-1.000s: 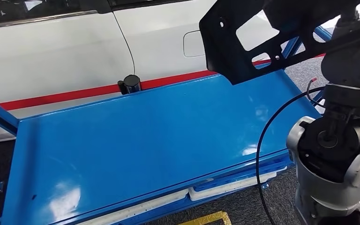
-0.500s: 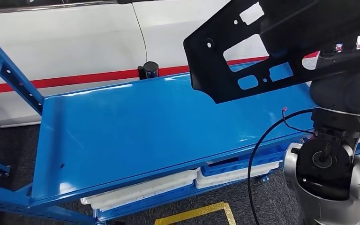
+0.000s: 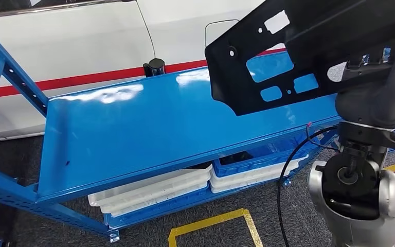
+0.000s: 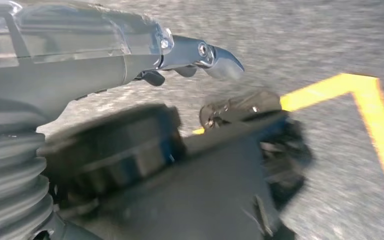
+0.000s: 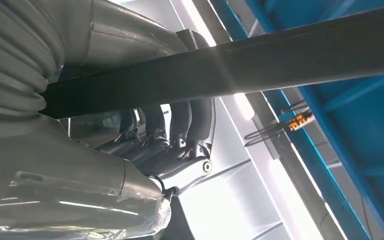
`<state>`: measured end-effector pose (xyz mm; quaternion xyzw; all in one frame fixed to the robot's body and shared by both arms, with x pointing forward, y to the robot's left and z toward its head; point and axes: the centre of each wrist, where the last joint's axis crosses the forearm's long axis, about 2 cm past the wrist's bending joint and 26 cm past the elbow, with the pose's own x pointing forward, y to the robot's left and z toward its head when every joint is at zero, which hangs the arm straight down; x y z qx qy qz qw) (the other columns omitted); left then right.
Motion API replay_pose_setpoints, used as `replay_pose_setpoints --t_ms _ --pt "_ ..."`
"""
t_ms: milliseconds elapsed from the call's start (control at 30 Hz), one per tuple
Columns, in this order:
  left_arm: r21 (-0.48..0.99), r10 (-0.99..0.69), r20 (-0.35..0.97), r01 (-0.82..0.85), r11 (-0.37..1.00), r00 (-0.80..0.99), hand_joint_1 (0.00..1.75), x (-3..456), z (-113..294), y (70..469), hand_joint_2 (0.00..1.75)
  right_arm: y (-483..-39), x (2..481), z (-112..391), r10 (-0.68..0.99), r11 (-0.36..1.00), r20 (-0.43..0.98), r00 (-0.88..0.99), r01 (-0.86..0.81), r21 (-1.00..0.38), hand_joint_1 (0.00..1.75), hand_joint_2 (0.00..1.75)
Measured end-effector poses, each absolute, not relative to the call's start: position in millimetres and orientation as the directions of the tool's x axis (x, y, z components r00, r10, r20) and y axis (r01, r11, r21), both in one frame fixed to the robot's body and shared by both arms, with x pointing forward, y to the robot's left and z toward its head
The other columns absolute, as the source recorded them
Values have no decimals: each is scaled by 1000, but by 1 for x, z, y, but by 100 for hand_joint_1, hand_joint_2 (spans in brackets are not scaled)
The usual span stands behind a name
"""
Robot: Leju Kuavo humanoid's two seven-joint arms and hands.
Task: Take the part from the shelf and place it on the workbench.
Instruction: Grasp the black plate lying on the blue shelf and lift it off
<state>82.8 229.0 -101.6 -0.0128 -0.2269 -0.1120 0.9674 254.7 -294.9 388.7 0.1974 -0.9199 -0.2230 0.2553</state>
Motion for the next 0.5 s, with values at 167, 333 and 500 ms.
replay_pose_setpoints --t_ms 167,333,500 --pt "80 -247 334 233 969 910 0 83 -104 255 175 -301 247 349 -454 811 428 -782 -164 561 175 175" --pt "118 -278 364 252 960 889 0 81 -105 273 175 -327 223 324 -388 821 492 -780 -49 569 175 175" --pt "110 -267 440 243 964 858 0 82 -105 278 175 -336 216 326 -334 836 493 -803 -11 549 175 175"
